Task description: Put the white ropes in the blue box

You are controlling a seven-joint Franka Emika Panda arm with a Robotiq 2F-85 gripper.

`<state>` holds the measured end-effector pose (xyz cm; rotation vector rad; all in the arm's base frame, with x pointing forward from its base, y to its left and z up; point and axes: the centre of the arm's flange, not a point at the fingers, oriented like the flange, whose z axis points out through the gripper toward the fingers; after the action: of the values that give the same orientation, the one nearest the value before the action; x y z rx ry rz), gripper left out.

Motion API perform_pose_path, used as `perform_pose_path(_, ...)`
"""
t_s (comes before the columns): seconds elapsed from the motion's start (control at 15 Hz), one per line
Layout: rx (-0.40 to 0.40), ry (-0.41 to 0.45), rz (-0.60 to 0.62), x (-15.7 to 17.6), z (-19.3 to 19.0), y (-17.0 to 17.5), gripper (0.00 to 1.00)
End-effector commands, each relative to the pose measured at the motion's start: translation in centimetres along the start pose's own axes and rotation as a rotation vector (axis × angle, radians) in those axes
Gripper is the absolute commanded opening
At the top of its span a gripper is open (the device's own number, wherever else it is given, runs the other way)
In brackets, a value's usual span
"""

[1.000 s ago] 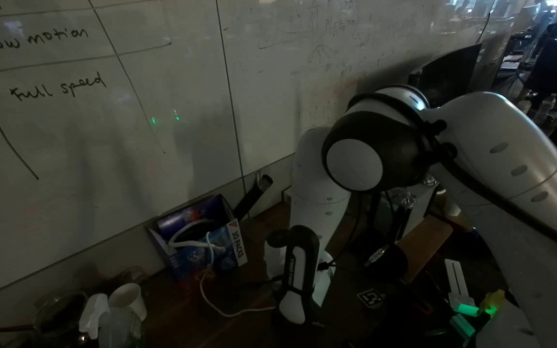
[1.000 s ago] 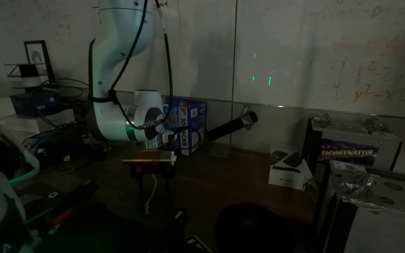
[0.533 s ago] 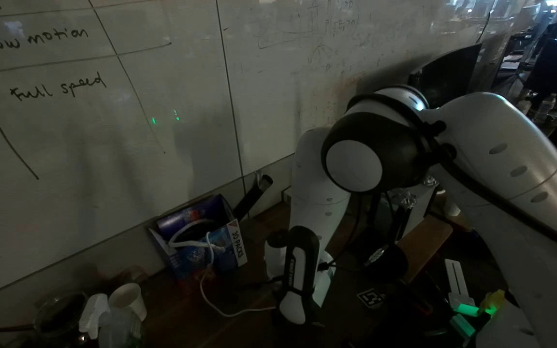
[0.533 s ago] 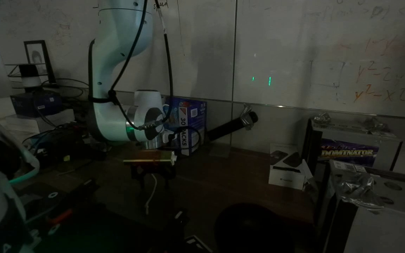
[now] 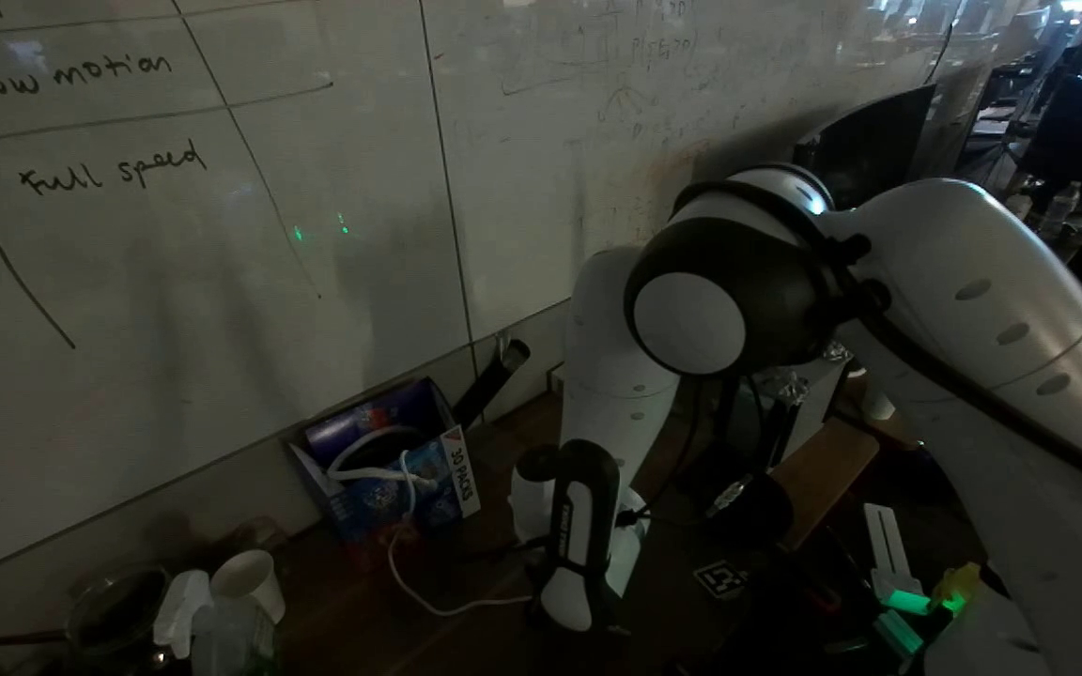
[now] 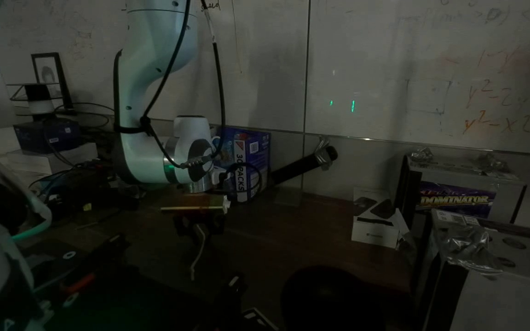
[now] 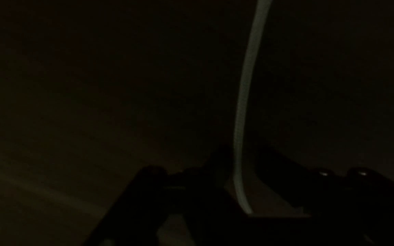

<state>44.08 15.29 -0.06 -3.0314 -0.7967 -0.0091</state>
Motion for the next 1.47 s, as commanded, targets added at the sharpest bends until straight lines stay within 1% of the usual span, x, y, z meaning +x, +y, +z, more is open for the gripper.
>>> perform_pose_path(0.0, -0.009, 0.006, 0.015, 0.4, 0.0, -0.1, 0.08)
perform_pose_path(0.13, -0.006, 0.002, 0.021, 0.6, -0.1, -0.1, 0.04)
perform_pose_path(0.2, -0.002, -0.001, 0.025, 0.7, -0.3, 0.0, 0.09)
perform_pose_path(0.4, -0.002, -0.003, 0.033, 1.6, -0.9, -0.1, 0.09)
perform_pose_path(0.8, 0.026, 0.012, 0.055, 6.3, -3.8, -0.8, 0.09)
perform_pose_path(1.07, 0.009, 0.036, 0.08, 9.9, -8.2, -1.3, 0.09)
perform_pose_path(1.4, -0.058, 0.136, 0.168, 14.6, -16.6, -1.3, 0.09)
